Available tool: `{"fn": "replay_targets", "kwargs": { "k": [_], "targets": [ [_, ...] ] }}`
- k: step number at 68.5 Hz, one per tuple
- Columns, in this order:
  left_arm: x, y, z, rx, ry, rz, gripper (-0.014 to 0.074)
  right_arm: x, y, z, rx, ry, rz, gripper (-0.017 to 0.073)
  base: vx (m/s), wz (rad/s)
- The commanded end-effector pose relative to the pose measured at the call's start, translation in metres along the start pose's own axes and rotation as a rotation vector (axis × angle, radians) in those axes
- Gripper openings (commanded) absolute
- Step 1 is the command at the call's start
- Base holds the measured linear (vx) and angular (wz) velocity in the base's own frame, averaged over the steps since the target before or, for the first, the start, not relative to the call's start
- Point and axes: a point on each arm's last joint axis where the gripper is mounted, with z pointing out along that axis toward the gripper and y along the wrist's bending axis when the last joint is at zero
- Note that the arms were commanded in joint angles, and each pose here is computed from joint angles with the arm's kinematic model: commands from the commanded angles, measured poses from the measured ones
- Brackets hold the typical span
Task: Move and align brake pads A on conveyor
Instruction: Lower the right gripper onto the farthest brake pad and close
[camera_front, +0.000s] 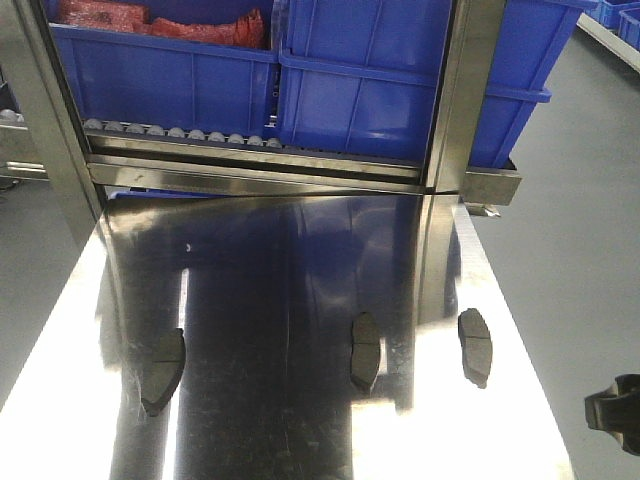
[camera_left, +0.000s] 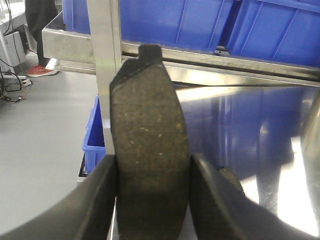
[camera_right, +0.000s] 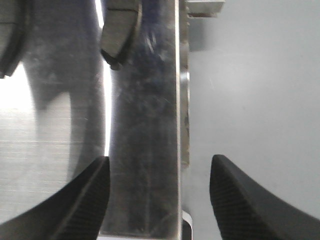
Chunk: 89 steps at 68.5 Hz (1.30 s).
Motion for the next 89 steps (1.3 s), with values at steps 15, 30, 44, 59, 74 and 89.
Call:
{"fn": "replay_targets", "kwargs": {
  "k": [15, 30, 44, 59, 74, 89],
  "targets": [
    [-0.018, -0.001, -0.003, 0.004, -0.126, -0.011, -0.0006, -0.047, 0.014, 0.020, -0.072, 0.006, -0.075, 0.0432, 0.00, 0.00],
    [-0.018, -0.001, -0.003, 0.004, -0.126, -0.011, -0.0006, -0.101, 0.046, 0.040, -0.054, 0.002, -0.058, 0.0432, 0.00, 0.00],
    [-0.018, -0.001, -0.003, 0.004, -0.126, -0.011, -0.0006, -0.135, 0.057, 0.082, 0.032, 0.145, -0.078, 0.0432, 0.00, 0.00],
    [-0.018, -0.001, -0.003, 0.004, -0.126, -0.011, -0.0006, -0.147, 0.056, 0.126, 0.077, 0.280, -0.044, 0.0432, 0.00, 0.00],
    [-0.018, -0.001, -0.003, 0.004, -0.126, -0.011, -0.0006, -0.153, 0.056, 0.155, 0.097, 0.343, -0.029, 0.0432, 0.00, 0.00],
    [-0.018, -0.001, -0.003, 0.004, -0.126, -0.011, -0.0006, -0.158, 0.056, 0.171, 0.108, 0.401, -0.028, 0.0432, 0.00, 0.00]
  ]
}}
